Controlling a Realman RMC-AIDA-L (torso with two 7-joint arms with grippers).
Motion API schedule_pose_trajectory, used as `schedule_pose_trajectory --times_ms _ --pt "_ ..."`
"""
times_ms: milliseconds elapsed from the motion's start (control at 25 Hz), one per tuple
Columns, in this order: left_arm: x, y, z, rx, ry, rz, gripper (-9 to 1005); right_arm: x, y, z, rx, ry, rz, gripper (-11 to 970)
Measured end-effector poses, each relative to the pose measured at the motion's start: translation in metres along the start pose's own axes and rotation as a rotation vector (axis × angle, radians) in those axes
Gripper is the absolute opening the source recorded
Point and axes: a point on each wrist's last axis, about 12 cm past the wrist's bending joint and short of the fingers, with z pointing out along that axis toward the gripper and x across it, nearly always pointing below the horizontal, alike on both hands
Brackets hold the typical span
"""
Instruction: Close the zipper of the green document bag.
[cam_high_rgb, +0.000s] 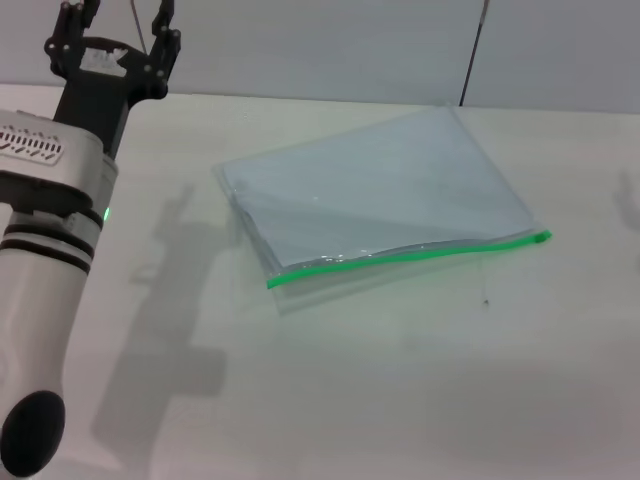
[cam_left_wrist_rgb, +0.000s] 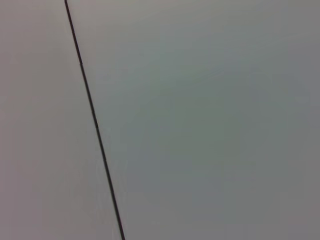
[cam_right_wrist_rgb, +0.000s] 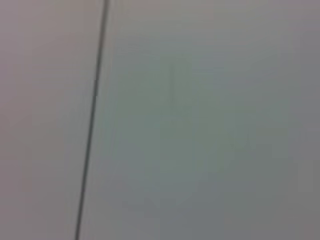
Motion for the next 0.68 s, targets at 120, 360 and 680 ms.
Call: schedule_pose_trajectory --times_ms 120,360,680 --pt "0.000 -0.001 0.001 0.003 -0.001 -0.001 712 0.005 0.000 -0.003 -0.001 0.013 -0.004 699" --pt "0.002 -0.001 0.002 0.009 0.003 0.011 710 0.005 0.009 0.004 -0.046 0.040 -0.023 699" --pt "0.004 -0.003 0.006 0.014 0.009 0.012 707 0.006 0.009 0.006 -0.049 0.047 -0.030 699"
